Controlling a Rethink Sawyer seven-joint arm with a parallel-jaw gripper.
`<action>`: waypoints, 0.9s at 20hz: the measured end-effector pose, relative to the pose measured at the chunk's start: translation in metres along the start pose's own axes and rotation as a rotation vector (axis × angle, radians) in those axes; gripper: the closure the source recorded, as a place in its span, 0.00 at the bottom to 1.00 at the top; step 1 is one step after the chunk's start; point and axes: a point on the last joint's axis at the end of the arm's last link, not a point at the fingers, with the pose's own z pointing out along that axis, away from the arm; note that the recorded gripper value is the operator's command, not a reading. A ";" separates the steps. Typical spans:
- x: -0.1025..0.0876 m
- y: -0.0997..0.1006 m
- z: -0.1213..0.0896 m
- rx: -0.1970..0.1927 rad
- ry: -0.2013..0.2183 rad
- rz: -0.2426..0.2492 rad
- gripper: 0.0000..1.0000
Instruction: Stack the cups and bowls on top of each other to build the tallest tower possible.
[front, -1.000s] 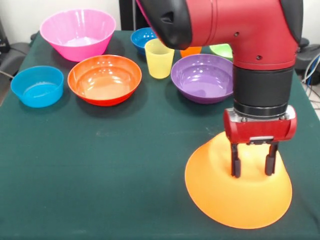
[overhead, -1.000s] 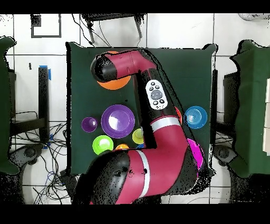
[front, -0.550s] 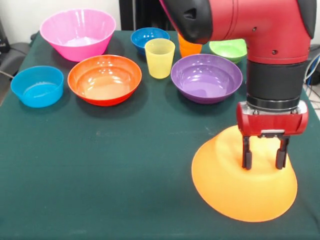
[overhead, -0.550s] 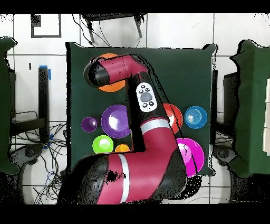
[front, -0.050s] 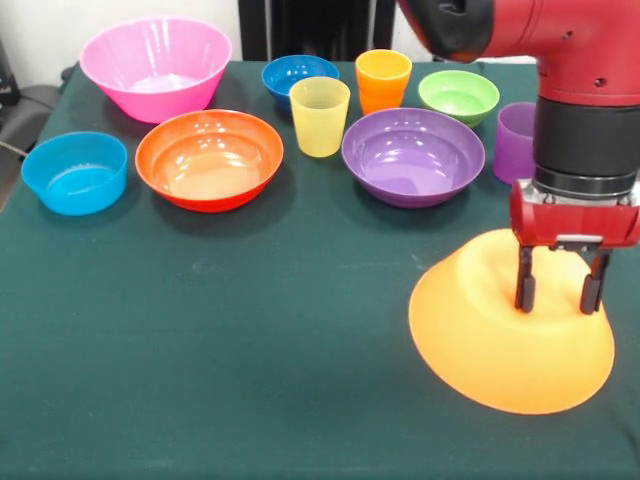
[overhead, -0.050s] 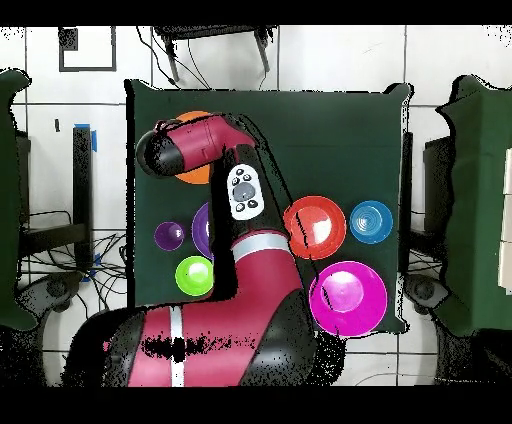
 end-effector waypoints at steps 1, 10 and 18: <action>0.001 0.001 0.000 0.001 0.001 0.001 0.00; -0.001 -0.009 -0.002 0.040 -0.006 -0.003 0.00; -0.034 -0.020 -0.024 0.059 -0.054 0.015 0.00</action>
